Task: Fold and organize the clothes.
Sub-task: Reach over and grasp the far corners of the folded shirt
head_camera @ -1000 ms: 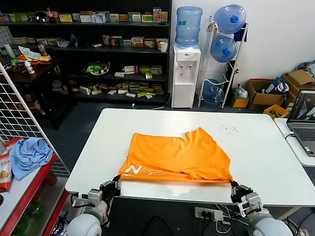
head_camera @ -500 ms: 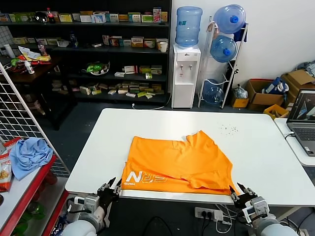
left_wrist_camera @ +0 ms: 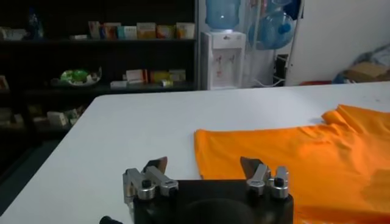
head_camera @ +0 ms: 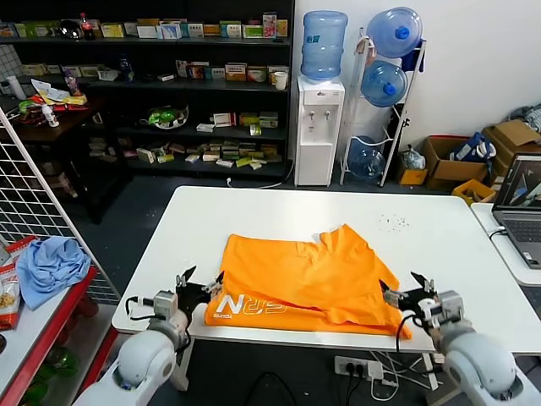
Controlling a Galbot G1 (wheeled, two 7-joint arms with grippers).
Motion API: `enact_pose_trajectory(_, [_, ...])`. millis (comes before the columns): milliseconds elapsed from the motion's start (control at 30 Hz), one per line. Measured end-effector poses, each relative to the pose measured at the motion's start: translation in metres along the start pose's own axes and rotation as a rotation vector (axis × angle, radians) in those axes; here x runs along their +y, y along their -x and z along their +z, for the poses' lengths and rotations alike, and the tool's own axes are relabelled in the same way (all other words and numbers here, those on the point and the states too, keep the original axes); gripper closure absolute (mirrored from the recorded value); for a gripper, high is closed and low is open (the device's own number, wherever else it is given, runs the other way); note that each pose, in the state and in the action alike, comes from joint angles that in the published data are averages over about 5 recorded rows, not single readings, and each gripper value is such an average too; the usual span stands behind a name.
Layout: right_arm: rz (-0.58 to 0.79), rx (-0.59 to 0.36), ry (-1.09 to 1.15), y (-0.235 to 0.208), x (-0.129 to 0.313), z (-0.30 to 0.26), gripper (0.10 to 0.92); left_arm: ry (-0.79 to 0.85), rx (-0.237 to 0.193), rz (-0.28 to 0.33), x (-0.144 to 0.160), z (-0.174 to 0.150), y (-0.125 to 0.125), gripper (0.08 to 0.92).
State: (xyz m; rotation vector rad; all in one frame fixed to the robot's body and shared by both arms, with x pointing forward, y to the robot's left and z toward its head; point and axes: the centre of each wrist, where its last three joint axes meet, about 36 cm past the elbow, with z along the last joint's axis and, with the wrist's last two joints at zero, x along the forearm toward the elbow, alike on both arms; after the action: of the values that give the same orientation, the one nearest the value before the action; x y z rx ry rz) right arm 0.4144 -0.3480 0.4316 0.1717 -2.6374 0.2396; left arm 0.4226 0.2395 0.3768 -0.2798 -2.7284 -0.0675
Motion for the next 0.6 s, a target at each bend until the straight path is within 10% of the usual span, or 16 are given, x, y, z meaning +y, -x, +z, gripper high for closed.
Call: enact_pose_trajectory(600, [-0.016,-0.010,0.056,0.125,-0.036,-0.032,0.200,-0.009,0.041,-0.056,0.016,-0.037,0.138,0.177])
